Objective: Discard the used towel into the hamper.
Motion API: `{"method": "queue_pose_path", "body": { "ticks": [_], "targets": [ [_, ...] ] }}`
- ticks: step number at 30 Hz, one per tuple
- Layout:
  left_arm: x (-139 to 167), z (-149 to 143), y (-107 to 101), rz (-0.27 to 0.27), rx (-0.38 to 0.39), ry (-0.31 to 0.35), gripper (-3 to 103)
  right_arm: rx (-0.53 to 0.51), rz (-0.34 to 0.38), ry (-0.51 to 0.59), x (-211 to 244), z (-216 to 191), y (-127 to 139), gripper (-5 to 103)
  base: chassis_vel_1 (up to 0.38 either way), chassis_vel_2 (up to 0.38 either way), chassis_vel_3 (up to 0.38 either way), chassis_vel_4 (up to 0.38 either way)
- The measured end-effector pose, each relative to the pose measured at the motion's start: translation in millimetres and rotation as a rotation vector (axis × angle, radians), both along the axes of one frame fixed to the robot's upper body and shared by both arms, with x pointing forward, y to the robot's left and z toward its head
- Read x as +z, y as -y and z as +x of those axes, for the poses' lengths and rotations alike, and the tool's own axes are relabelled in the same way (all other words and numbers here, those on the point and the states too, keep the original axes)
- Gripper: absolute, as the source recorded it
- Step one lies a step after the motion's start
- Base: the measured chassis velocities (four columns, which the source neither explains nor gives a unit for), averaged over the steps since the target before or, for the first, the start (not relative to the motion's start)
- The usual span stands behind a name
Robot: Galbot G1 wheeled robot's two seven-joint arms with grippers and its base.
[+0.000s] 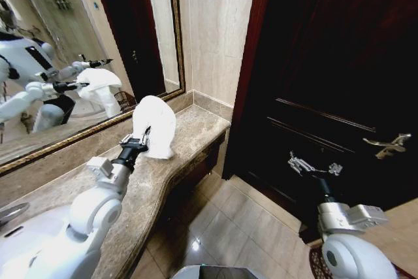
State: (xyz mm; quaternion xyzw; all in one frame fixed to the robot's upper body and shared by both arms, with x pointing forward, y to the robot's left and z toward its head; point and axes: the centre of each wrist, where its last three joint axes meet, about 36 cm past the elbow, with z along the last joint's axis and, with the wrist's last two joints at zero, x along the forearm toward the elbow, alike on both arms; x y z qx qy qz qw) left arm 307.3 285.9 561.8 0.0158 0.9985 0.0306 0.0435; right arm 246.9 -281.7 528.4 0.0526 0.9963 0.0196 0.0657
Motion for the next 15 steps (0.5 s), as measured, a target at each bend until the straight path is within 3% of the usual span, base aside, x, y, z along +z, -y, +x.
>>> {"method": "queue_pose_path", "body": {
  "ticks": [15],
  "targets": [
    [-20,-27,-6,-0.014,-0.029,0.022,16,0.026,-0.035,-0.019,5,0,1,100,0.0,0.0,0.0,0.0]
  ]
}}
